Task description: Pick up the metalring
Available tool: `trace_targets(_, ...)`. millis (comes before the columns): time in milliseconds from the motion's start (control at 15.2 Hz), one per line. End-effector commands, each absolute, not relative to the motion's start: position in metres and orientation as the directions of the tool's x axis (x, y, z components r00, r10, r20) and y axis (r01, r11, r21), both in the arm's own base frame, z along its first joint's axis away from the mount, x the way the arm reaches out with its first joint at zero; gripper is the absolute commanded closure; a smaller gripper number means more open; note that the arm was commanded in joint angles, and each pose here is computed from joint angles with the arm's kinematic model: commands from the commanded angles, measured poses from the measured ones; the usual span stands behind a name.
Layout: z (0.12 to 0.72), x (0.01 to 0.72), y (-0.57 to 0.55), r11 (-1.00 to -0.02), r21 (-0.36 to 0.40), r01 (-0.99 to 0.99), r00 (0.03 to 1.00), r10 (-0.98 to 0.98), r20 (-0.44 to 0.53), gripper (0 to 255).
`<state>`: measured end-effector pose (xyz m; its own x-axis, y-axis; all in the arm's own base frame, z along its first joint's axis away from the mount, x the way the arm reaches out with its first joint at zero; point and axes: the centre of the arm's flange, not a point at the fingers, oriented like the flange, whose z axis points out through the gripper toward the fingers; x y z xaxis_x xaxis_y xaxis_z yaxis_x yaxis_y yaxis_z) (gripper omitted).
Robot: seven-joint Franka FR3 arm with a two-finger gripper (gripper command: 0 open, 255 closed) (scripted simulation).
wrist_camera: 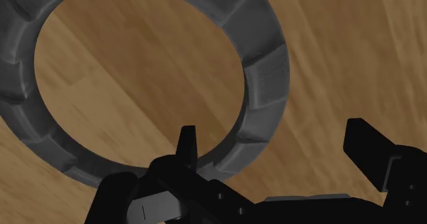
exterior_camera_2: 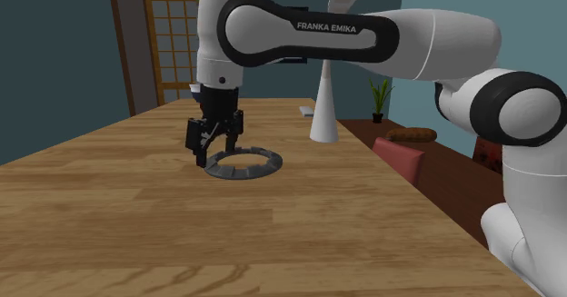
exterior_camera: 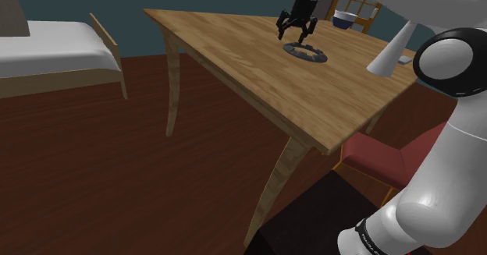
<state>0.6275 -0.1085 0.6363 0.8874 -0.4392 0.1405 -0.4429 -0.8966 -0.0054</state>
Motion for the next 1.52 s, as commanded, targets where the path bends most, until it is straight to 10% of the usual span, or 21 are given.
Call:
trace_targets(0, 0.627, 0.628, -0.109, -0.896, -0.006, -0.444, 0.887, -0.44, 0.141, 0)
trace_targets(330, 0.608, 0.628, -0.109, -0.896, -0.006, -0.444, 0.887, -0.44, 0.141, 0)
trace_targets(396, 0.608, 0.628, -0.108, -0.896, -0.006, -0.444, 0.887, -0.44, 0.141, 255)
trace_targets(1452, 0.645, 0.628, -0.109, -0.896, -0.006, -0.444, 0.887, -0.44, 0.141, 255)
